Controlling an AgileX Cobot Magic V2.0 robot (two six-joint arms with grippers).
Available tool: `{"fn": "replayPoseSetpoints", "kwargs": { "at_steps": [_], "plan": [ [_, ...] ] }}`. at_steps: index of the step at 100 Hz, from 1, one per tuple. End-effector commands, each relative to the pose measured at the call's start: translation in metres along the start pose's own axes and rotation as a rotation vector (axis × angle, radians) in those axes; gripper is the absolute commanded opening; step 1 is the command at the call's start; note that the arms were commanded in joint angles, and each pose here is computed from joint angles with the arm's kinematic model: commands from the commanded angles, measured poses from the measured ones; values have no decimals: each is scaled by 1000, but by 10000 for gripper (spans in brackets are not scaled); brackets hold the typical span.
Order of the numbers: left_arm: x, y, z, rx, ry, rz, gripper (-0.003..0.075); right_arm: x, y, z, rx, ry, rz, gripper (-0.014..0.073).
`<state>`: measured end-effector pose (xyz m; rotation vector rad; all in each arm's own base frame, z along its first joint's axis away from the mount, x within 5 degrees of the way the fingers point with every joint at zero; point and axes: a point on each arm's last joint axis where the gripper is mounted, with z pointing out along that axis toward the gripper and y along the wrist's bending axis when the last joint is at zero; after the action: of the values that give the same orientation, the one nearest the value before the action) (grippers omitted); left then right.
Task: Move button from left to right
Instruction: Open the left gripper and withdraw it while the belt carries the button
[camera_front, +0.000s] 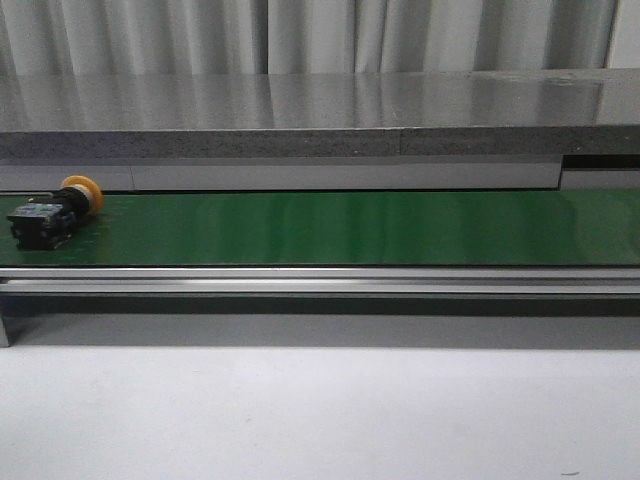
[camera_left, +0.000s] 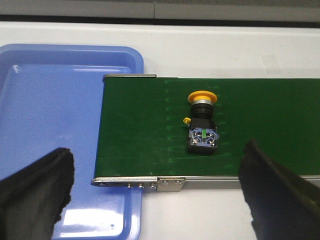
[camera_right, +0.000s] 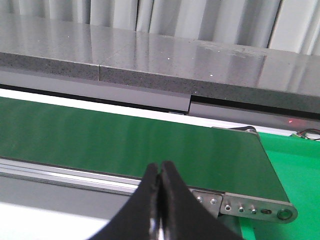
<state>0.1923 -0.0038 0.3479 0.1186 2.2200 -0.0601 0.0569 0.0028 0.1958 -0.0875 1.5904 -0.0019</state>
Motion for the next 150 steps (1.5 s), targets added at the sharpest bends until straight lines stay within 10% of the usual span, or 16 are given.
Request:
{"fn": "replayPoseSetpoints", "kwargs": {
  "at_steps": [1,52,114,150],
  "plan": [
    [8,-4,-26,-14,-194,-6,634,-8,0,-1,0,-95,-4,-68],
    [116,-17,-86,-68,-564,47,634,-8,0,-1,0,-95,-4,-68],
    [137,-11,-58,-128,-689,33,627,-8,0,-1,0,-95,-4,-68],
    [137,-11,-58,-129,-693,33,182,-8,0,-1,0,-95,-4,-68]
  ]
}}
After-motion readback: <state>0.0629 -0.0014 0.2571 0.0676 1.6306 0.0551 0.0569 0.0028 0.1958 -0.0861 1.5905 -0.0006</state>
